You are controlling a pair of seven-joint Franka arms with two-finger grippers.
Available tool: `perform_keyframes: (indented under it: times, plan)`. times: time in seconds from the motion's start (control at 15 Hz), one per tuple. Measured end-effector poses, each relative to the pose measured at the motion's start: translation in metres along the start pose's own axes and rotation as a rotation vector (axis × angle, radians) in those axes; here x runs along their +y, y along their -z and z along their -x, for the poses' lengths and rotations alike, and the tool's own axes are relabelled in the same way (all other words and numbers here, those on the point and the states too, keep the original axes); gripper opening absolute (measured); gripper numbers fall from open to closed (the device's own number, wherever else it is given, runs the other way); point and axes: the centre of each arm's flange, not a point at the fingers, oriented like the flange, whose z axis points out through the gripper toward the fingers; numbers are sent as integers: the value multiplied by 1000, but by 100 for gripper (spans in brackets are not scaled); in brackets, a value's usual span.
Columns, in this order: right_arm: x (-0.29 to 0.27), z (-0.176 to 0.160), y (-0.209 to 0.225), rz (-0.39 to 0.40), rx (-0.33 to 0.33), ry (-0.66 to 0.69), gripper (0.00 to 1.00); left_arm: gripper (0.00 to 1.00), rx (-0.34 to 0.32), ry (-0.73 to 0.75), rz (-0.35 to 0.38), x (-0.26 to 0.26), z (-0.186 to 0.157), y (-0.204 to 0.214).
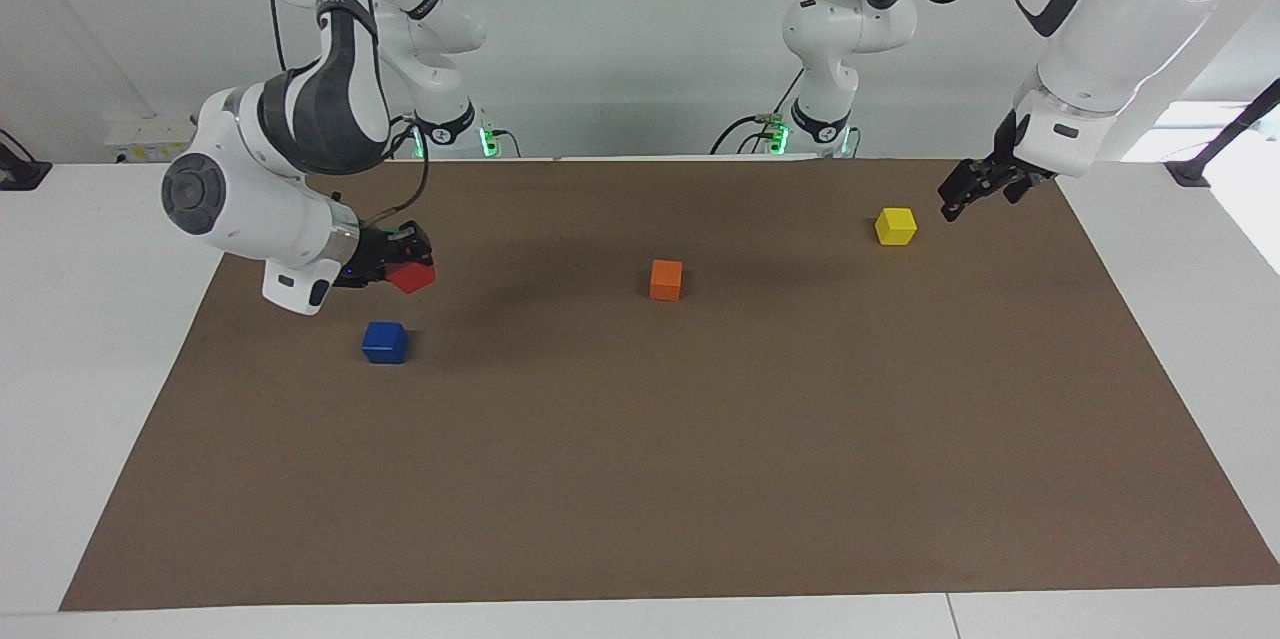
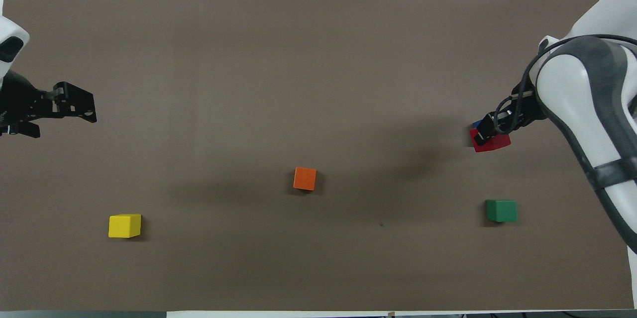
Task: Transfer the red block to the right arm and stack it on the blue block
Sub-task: 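Carry the red cube with the right gripper over the blue cube, then lower the red cube onto the blue cube with the right gripper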
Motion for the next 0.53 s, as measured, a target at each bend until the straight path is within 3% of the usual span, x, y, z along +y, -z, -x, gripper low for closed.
perform_keyframes:
  times: [0.33,0.53]
  plan:
    - [20,-6,5,154,43,-156,55,100,35,8,42,-2,10,-1]
    - [28,-14,-5,174,44,-196,55,100,25,9,47,-2,10,-8]
